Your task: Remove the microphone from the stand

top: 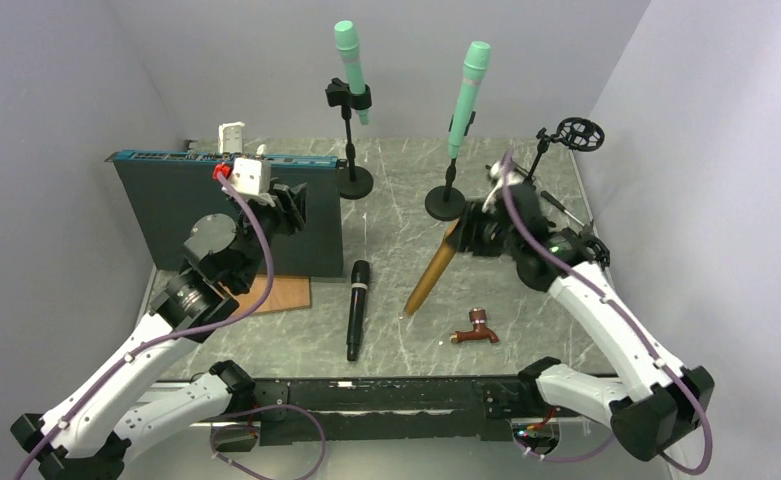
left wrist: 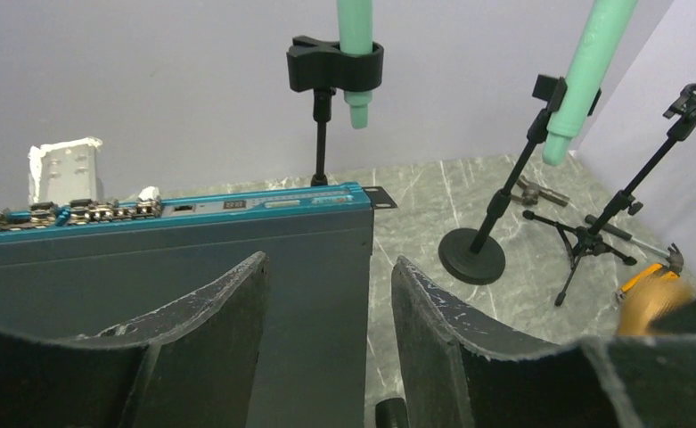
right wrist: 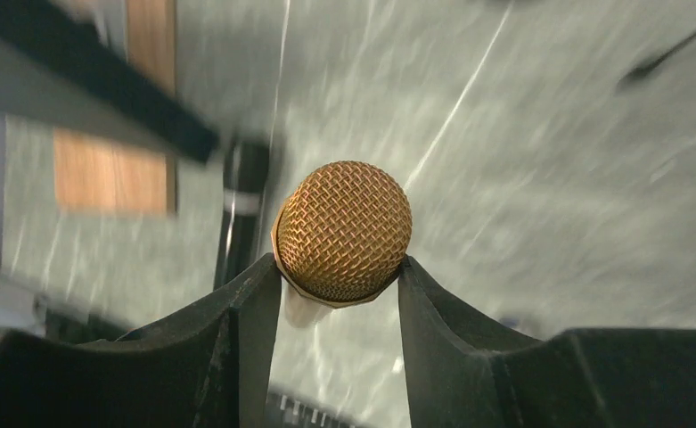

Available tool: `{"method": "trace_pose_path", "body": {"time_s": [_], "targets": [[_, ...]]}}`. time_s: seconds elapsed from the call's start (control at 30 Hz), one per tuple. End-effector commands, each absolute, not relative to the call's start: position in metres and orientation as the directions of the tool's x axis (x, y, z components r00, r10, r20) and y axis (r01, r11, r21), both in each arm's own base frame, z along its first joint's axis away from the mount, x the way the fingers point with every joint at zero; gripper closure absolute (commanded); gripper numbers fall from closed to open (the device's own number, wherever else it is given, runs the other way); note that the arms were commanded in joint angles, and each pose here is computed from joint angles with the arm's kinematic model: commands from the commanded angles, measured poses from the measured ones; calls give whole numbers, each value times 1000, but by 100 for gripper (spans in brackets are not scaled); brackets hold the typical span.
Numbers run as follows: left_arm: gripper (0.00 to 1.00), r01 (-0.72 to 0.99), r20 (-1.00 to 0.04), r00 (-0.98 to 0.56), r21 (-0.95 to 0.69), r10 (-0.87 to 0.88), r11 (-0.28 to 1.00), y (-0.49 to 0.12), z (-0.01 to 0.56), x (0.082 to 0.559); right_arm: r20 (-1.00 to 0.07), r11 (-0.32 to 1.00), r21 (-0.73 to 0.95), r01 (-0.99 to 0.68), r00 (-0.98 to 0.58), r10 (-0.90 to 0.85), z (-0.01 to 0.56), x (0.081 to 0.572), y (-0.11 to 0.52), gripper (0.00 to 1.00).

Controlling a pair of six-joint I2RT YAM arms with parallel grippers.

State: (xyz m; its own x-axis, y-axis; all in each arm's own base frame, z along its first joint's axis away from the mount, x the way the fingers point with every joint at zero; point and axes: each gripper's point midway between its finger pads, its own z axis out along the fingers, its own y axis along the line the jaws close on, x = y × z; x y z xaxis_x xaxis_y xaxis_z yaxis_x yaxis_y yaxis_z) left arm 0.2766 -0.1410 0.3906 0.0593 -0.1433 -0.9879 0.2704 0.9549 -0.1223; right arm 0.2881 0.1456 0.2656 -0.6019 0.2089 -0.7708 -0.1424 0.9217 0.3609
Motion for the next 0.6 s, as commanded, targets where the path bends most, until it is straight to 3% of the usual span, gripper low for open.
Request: {"method": "trace_pose_path", "body": {"time_s": [0.0, 0.13, 0.23, 0.33, 0.57], "targets": [[43, 309, -983, 50, -156, -179, 938, -152, 399, 277, -591, 712, 649, -268, -767, 250, 237, 239, 226, 100], [40, 392, -959, -10, -264, -282, 881, -171, 419, 269, -533, 665, 691, -283, -821, 204, 206, 224, 268, 100], [41, 499, -950, -9, -274, -311, 822, -193, 446, 264, -502, 666, 687, -290, -853, 146, 185, 223, 288, 100], [40, 502, -956, -19, -264, -294, 824, -201, 452, 272, -486, 696, 660, -285, -868, 105, 165, 235, 297, 100], [43, 555, -990, 40, -91, -136, 827, -212, 441, 276, -436, 710, 644, -284, -899, 37, 129, 249, 316, 100]]}}
